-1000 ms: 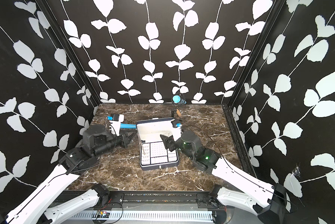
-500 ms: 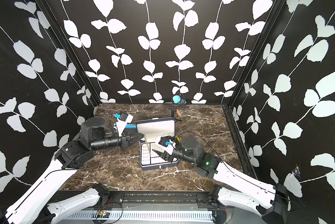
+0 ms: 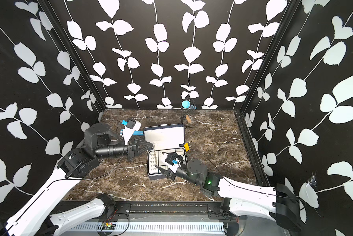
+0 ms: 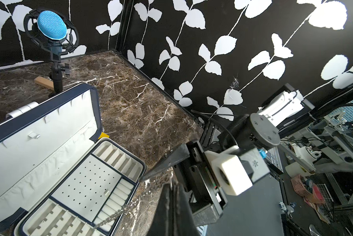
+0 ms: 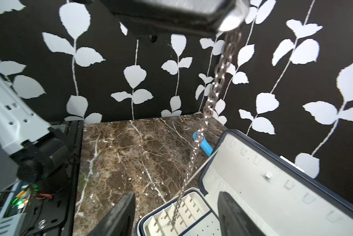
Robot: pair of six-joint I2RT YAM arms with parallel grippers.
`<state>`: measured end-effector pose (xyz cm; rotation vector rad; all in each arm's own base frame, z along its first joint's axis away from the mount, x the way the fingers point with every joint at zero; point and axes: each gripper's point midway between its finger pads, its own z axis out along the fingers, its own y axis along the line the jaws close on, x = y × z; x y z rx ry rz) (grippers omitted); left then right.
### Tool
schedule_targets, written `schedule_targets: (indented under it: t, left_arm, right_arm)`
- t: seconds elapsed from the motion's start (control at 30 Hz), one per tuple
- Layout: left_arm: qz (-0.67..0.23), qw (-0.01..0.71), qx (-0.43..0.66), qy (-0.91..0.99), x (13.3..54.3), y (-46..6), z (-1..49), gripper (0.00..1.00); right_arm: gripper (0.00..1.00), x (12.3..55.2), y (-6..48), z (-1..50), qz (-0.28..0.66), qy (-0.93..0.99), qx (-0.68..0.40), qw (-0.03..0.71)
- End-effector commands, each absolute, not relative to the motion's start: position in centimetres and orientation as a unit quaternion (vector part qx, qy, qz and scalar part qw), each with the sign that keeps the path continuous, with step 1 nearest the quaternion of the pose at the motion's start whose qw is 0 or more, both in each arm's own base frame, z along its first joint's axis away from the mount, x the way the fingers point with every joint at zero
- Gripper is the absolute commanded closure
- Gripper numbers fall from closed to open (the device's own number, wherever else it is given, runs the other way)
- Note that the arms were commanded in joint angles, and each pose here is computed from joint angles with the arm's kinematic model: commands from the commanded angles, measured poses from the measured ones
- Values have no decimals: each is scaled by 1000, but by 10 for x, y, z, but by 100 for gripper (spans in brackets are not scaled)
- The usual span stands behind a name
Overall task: Put jewelry chain into jewelry box
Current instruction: Adjust the necklace.
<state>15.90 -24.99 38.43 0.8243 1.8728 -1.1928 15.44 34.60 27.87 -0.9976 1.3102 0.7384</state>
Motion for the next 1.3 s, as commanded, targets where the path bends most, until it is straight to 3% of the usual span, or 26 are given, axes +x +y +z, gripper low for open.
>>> schedule_targets:
  t: [0.0,0.17,0.3,0.6,0.73,1.07,1.27]
  left_arm:
    - [-478,391,331,714,157,-251,397,100]
    - [-476,393,333,713,159,-253,397,100]
    - [-480,389,335,712,160,-256,396,100]
    - [-483,392,333,709,161,-256,397,100]
    - [-484,393,332,708,161,-256,398,100]
    - [-481,397,333,707,160,-255,399,100]
    - [-483,400,333,705,159,-254,401,100]
  right_arm:
    - [34,165,346,314,330,546,-373,673]
    - [34,170,357,311,324,549,-376,673]
    - [41,180,358,308,310,560,-360,679]
    - [89,170,361,300,330,560,-382,657]
    - [99,166,364,302,340,555,-387,653]
    - [100,164,367,303,346,555,-390,648]
    - [80,165,367,304,347,558,-390,645]
